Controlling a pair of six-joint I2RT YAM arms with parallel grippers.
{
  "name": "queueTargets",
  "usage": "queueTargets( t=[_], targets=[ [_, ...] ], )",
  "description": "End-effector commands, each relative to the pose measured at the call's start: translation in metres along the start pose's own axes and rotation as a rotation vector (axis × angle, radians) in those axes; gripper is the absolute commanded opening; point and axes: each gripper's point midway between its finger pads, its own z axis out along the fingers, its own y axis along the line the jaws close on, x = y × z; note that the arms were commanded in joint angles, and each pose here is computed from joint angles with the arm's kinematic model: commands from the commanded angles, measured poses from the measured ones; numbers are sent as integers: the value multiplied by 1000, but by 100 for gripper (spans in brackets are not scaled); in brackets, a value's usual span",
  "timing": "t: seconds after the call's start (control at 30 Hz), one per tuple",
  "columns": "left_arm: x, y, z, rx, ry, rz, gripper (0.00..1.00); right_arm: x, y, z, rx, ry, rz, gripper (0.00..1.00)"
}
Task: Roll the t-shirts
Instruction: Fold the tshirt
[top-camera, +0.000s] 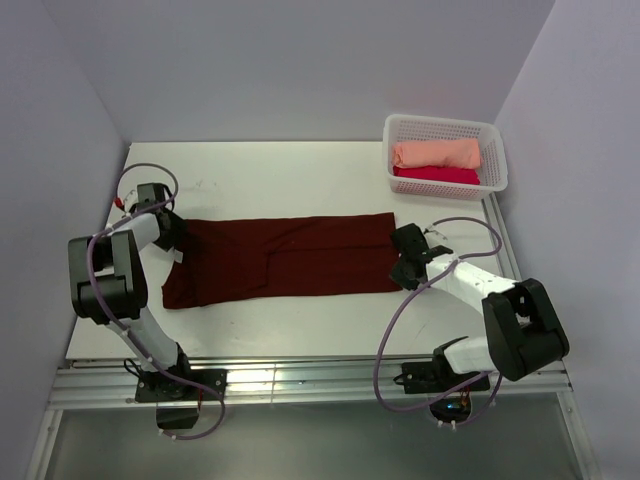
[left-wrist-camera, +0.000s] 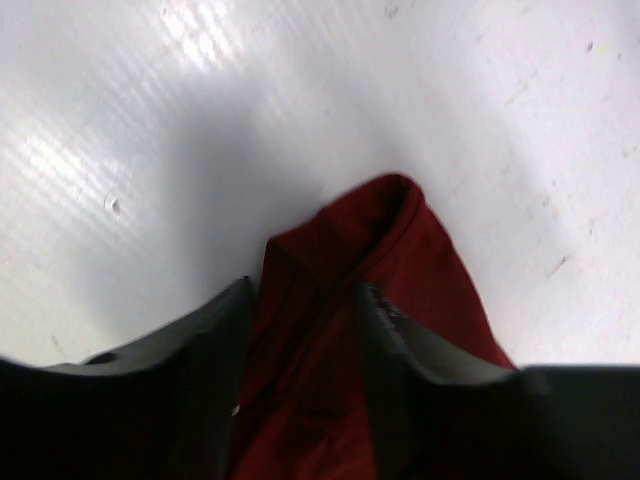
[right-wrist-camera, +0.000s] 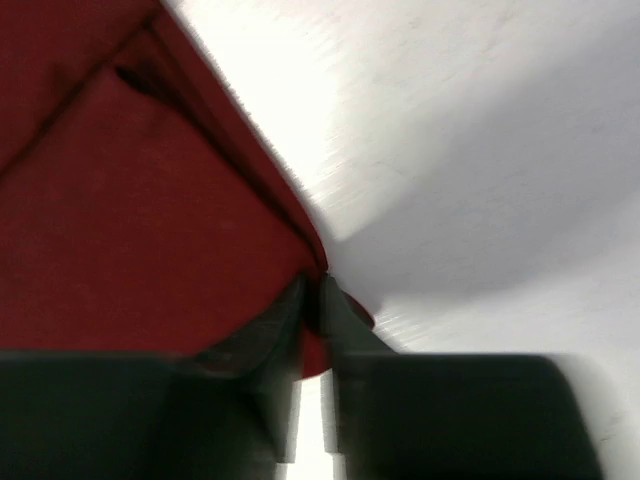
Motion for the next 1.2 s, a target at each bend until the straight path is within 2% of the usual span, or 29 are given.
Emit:
queueTargets(
  t=[0.0,0.03,0.07,0.23,0.3,0.47,0.6,0.73,0.83,0.87,0.9,1.03,1.1,1.13,1.17],
  targets=[
    [-9,-10,10,15,-7,22,49,16,-7,2,31,45,-10,9],
    [-12,-13,12,18,-12,23,44,20,-7,2,29,58,-13,0],
    [-8,-10,18,2,-3,32,40,22,-6,3,25,66,-11,0],
    [-9,-16,37,-13,12,37,33,29,-5,-4,28,60,-44,0],
    [-6,-22,41,5,38,41,27,33,-3,-7,13,62,-46,0],
    [-14,-40,47,30,53,52,26,58,-1,-15,2,101,-96,0],
    [-28,-67,50,75,57,61,24,96,1,-19,-39,195,-130,0],
    [-22,-90,64,85,94,92,21,130,15,-35,-97,259,-172,0],
    [-17,-114,68,111,107,119,21,171,33,-61,-198,337,-299,0],
    [-13,-120,68,116,114,130,21,194,43,-76,-282,387,-368,0],
    [-17,-132,65,134,105,137,21,204,50,-84,-330,403,-405,0],
    [10,-170,63,193,148,215,20,240,66,-121,-493,458,-603,1],
    [25,-197,47,238,151,281,21,233,71,-128,-494,411,-663,16],
    [24,-203,41,245,140,291,25,227,73,-130,-494,384,-671,30],
    [20,-207,35,248,121,296,28,219,78,-141,-520,361,-668,35]
  ],
)
